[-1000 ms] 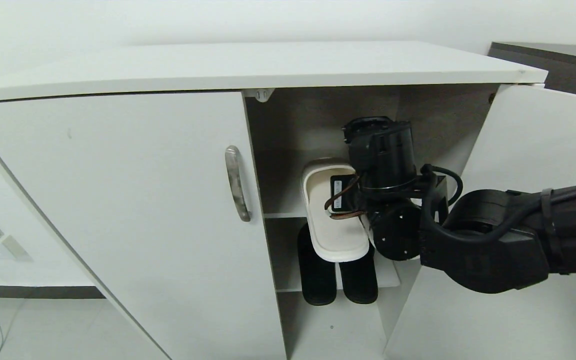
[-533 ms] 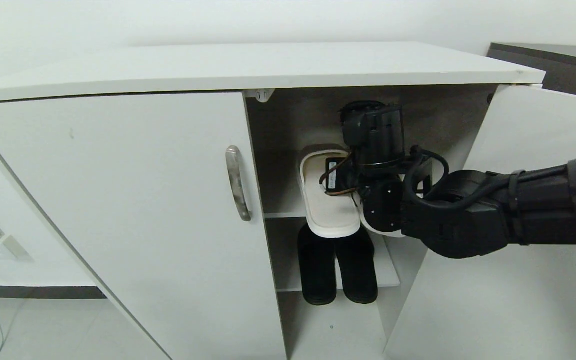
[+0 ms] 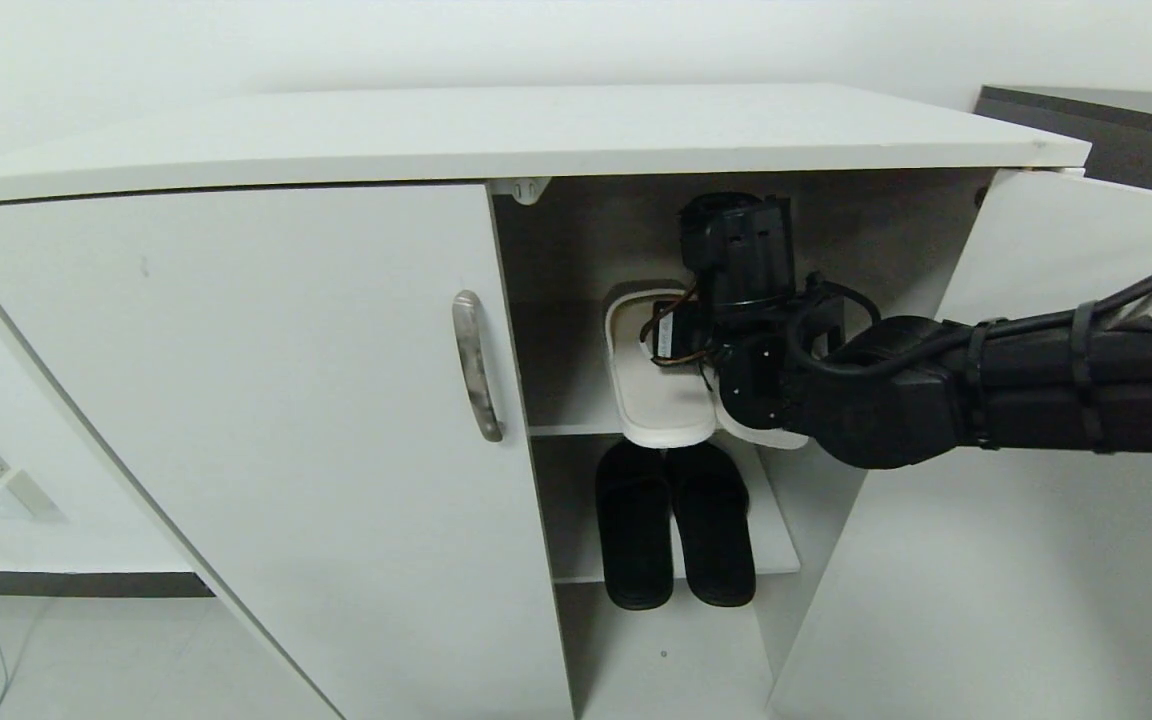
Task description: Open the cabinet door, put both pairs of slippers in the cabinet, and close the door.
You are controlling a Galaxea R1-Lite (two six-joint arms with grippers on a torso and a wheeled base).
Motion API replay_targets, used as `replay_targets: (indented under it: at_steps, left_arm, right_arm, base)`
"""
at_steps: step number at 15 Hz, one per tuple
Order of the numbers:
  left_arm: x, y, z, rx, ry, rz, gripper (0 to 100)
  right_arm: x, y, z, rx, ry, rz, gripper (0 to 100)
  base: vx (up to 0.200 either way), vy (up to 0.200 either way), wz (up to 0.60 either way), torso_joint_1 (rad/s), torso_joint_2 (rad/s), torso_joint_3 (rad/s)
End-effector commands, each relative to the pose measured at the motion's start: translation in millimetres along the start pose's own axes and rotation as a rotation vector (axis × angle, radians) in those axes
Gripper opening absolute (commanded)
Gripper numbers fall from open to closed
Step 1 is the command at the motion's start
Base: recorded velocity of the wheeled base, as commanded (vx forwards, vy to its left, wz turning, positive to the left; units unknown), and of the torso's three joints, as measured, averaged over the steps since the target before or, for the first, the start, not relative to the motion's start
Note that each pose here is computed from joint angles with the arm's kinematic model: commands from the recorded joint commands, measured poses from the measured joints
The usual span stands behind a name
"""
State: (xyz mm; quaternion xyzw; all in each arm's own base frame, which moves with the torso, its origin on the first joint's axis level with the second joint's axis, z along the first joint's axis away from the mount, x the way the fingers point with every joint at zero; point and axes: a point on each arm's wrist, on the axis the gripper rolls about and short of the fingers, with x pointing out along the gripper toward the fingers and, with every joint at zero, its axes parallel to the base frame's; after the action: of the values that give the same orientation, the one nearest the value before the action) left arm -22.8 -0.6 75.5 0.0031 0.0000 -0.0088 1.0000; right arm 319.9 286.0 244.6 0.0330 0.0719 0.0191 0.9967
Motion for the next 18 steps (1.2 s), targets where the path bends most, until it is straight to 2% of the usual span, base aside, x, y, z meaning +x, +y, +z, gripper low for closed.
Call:
replay_targets:
  at_steps: [1, 8, 9, 18]
  left_arm:
    - [0.0, 0.0, 0.0, 0.000, 0.000, -0.001, 0]
    - [0.0, 0.0, 0.0, 0.000, 0.000, -0.001, 0]
    - [0.0, 0.0, 0.0, 0.000, 0.000, -0.001, 0]
    - [0.0, 0.0, 0.0, -0.002, 0.000, -0.001, 0]
  right_arm:
    - [8.5, -0.8, -6.1, -0.004, 0.008, -0.011, 0]
    - [11.8, -1.4, -6.2, 0.002, 0.007, -0.009, 0]
    - [12.6, -1.0, -7.9, -0.001, 0.010, -0.009, 100]
    - [-17.8, -1.4, -1.6, -0.006, 0.014, 0.023, 100]
  base:
    - [0.000, 0.000, 0.00, 0.000, 0.00, 0.000]
    - [0.000, 0.000, 0.00, 0.000, 0.00, 0.000]
    - [0.000, 0.000, 0.00, 0.000, 0.00, 0.000]
    - [0.000, 0.000, 0.00, 0.000, 0.00, 0.000]
